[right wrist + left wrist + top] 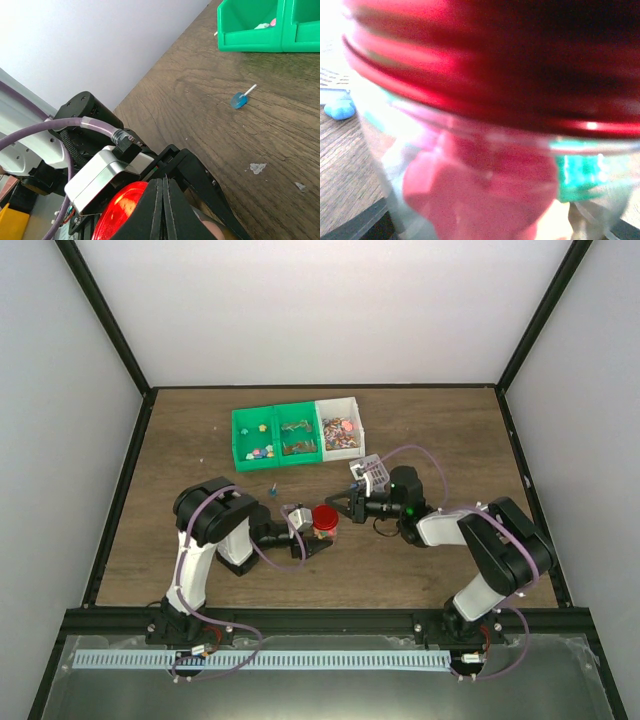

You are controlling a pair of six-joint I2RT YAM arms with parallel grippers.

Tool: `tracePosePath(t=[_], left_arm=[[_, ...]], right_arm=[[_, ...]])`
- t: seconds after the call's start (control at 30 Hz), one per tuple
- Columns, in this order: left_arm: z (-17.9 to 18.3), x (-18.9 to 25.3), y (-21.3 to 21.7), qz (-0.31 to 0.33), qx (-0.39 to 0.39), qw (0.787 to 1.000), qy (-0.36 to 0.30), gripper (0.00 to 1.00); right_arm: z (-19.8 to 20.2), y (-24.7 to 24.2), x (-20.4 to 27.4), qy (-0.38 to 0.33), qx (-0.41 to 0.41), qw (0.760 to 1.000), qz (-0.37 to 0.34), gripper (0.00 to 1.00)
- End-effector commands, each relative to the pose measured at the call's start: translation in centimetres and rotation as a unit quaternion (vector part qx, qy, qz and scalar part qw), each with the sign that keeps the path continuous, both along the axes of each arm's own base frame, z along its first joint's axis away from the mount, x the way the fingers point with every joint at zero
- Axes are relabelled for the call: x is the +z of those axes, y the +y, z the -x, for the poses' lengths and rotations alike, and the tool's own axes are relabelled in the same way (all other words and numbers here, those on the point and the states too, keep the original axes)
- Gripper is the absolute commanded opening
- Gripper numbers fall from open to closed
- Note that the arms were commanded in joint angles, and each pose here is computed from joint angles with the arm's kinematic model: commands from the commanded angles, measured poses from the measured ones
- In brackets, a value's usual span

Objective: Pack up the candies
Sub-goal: Screw the bottle lid onto the packing bottle.

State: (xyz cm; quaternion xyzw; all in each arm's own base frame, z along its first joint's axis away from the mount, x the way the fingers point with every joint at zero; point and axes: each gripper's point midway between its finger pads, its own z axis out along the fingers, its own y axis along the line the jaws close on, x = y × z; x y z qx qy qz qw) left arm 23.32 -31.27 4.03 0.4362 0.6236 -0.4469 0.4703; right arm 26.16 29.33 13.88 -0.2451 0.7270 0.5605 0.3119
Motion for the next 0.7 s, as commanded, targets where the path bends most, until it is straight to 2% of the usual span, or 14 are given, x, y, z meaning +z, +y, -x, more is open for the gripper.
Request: tracePosePath(t=[0.0, 0.17, 0.67], left_arm=[[-0.7, 1.4, 1.2, 0.040, 0.032, 0.999, -0.017, 0.50], [-1.2, 1.3, 1.5, 0.044, 0.041, 0.998, -0.006, 0.47], [-1.2, 1.3, 1.4, 0.047, 0.036, 0.998, 0.002, 0.47]], right_arm=[[2.9, 0.4, -1.2, 0.025, 0.040, 0.999, 0.008, 0.01], [4.2, 0.4, -1.2, 0.026, 0.047, 0.999, 0.006, 0.01], [8.3, -0.3, -2.3, 0.040, 0.055, 0.998, -0.001, 0.01]])
